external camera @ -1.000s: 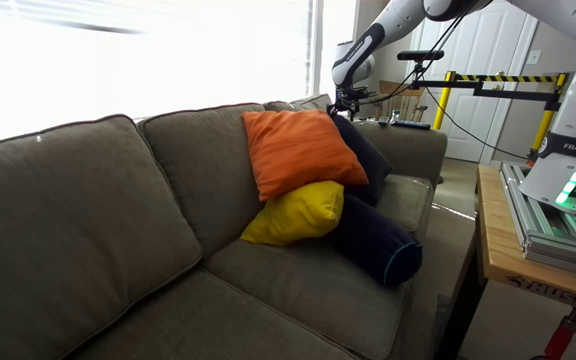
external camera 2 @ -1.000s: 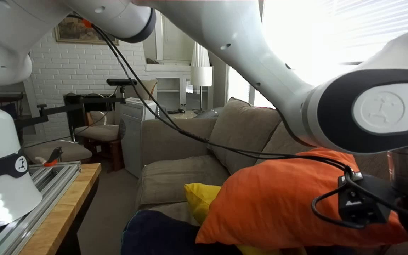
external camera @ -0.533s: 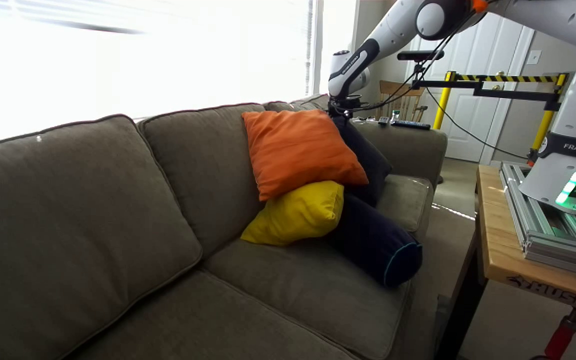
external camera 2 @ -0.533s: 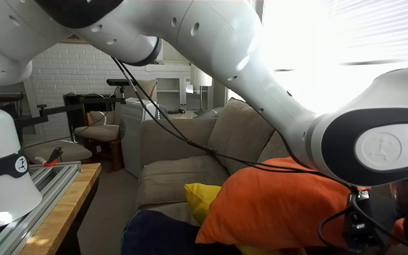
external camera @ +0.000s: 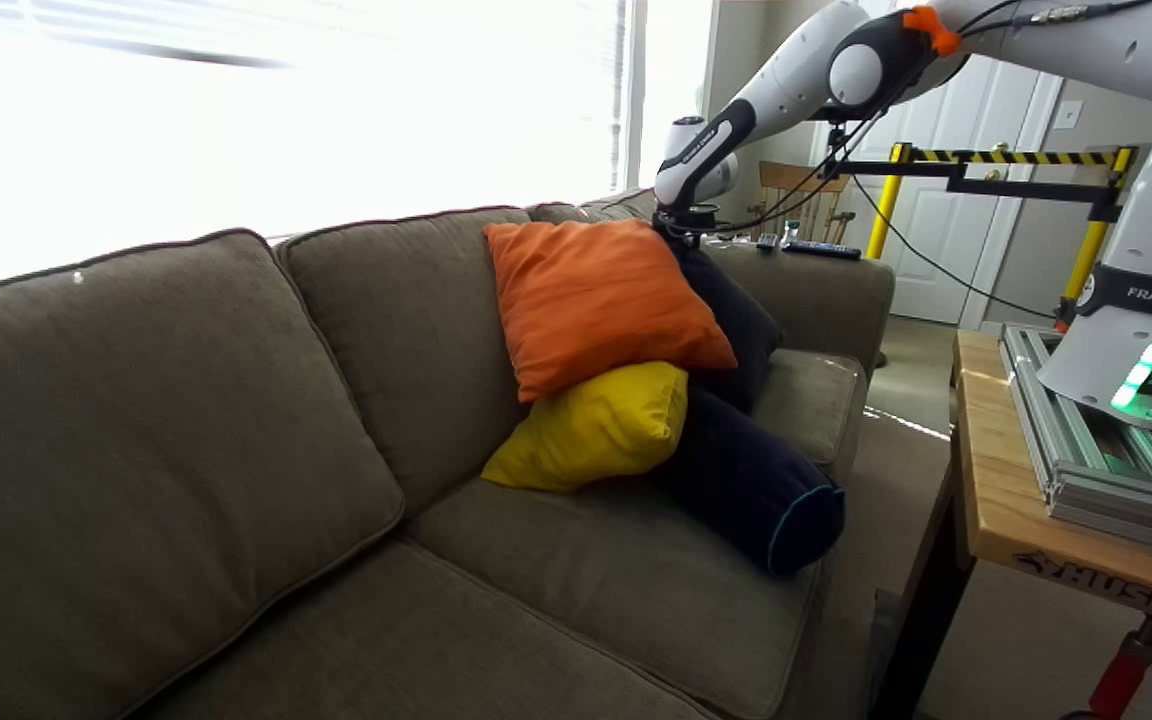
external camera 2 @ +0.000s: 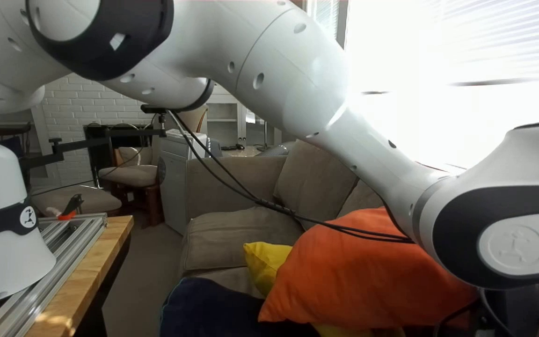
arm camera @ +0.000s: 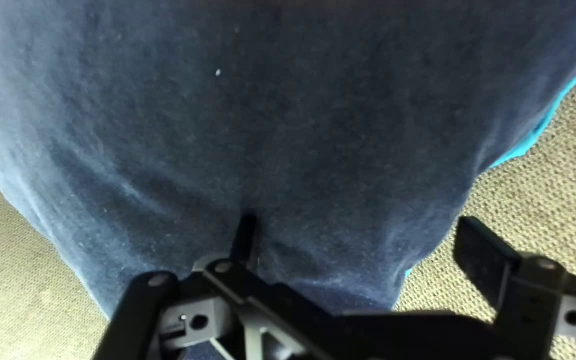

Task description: Put the square-shaped blue pillow onto the orange one

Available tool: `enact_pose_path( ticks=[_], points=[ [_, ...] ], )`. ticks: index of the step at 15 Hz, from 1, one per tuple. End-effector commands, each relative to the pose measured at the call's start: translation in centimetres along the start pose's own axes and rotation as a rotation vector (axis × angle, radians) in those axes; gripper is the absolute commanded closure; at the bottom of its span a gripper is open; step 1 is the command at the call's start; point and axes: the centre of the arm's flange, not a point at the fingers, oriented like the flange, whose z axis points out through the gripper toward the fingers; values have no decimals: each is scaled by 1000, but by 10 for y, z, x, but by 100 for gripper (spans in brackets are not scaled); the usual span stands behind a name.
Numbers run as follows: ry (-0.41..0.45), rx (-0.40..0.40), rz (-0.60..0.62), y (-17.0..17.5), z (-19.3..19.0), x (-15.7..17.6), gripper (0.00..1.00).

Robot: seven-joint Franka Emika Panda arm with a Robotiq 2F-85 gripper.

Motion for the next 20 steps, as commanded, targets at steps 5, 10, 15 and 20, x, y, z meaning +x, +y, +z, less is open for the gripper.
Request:
enact_pose_path(
  ticks=[5, 10, 15, 20],
  points=[
    [-62, 59, -18, -2, 40, 27, 41],
    [-141, -3, -32, 3, 42, 32, 75],
    [-160, -28, -28, 4, 32, 36, 100],
    [-162, -48, -30, 5, 19, 37, 98]
  ],
)
